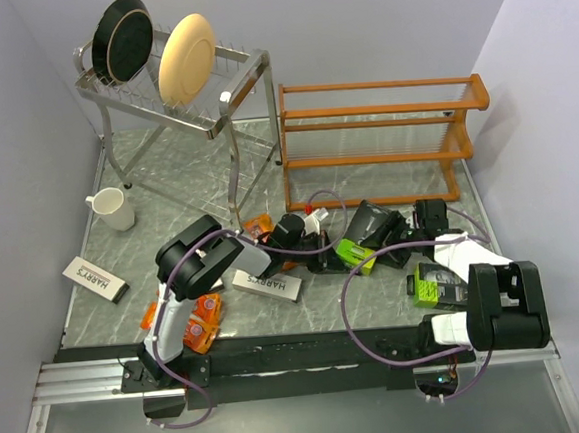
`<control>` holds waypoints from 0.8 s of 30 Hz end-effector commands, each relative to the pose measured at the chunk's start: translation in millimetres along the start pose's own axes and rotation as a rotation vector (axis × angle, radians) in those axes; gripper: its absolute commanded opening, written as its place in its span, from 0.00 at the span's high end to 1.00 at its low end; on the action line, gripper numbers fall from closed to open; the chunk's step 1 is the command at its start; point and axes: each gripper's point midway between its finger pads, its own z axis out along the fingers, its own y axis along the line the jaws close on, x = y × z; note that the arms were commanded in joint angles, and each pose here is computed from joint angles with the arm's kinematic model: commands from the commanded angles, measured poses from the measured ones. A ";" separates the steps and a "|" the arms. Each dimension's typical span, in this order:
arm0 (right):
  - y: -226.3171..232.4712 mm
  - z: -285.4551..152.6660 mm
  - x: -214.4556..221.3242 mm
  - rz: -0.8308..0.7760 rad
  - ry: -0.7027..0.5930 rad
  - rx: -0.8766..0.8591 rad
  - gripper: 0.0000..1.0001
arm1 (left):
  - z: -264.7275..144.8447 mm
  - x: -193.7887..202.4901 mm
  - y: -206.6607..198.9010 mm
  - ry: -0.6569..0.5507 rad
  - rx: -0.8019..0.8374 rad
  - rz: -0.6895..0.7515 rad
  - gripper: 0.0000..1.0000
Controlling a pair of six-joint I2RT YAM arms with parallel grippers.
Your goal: Place and organize the shaving razors onto the shelf
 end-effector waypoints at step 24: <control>84.6 17.7 -15.1 -0.467 -0.200 0.046 0.00 | 11.8 67.7 -15.6 0.071 -0.040 0.359 0.99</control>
